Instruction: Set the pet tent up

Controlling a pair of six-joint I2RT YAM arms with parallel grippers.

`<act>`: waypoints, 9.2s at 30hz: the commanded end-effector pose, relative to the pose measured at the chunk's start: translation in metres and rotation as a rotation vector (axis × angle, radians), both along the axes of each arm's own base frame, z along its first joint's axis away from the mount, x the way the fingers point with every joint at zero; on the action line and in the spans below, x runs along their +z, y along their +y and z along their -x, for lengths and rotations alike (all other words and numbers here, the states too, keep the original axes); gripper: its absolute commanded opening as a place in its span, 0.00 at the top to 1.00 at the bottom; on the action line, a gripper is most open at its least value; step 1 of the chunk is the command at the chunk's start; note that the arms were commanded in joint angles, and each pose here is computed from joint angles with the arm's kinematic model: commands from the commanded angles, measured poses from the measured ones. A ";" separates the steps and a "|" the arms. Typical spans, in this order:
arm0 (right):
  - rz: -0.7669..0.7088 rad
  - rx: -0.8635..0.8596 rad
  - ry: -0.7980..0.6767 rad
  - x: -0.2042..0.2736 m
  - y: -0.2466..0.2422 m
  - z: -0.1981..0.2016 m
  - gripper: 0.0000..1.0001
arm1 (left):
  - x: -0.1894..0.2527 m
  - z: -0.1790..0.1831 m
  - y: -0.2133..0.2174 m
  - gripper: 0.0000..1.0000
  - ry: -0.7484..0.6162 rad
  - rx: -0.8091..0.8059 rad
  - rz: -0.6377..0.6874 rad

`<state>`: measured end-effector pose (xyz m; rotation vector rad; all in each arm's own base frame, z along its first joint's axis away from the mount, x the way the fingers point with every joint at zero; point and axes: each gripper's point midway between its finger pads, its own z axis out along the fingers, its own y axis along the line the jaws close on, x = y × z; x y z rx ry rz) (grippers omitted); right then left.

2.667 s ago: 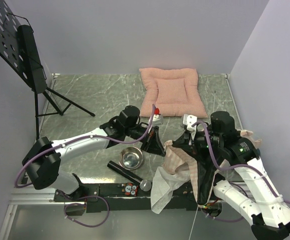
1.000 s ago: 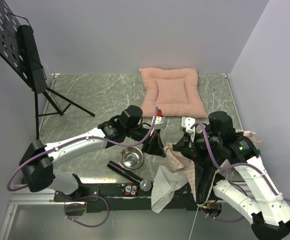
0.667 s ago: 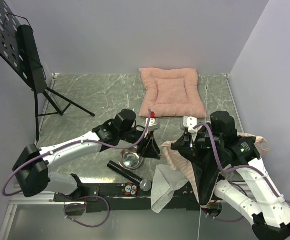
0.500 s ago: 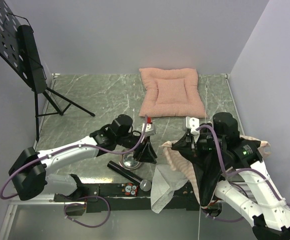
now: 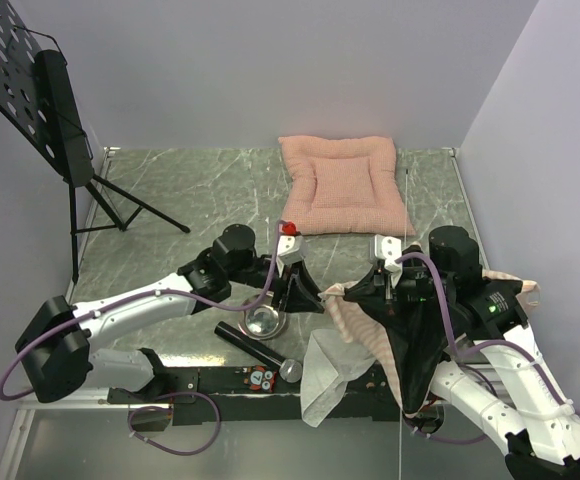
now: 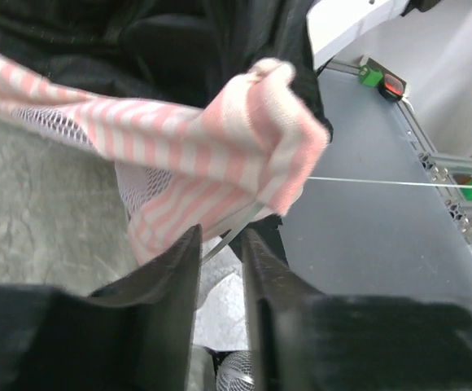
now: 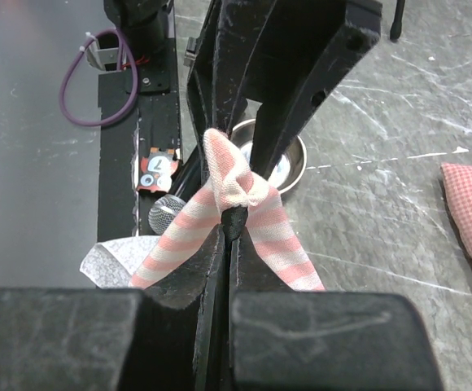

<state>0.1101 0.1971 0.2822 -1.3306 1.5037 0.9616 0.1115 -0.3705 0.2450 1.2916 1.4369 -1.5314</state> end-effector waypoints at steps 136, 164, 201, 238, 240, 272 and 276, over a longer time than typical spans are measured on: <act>-0.283 -0.843 0.507 0.129 -0.049 -0.234 1.00 | 0.081 -0.069 0.083 0.46 -0.604 0.545 -0.110; -0.194 -0.264 -1.004 0.357 -0.028 -0.177 1.00 | 0.146 -0.126 0.161 0.00 -0.326 0.986 0.120; -0.223 -0.268 -0.923 0.306 -0.014 -0.218 1.00 | 0.146 -0.223 -0.106 0.49 -0.397 0.495 0.489; -0.138 -0.001 -0.274 0.104 0.048 -0.115 1.00 | 0.273 -0.175 0.148 0.19 -0.363 0.463 0.390; -0.142 0.010 -0.263 0.102 0.051 -0.109 1.00 | 0.282 -0.168 0.147 0.20 -0.373 0.433 0.420; -0.105 0.003 0.062 0.055 0.064 -0.082 0.66 | 0.222 -0.099 0.117 0.99 -0.448 0.230 0.187; -0.110 -0.048 0.149 0.053 0.068 -0.090 0.36 | 0.207 -0.095 0.112 0.99 -0.494 0.216 0.148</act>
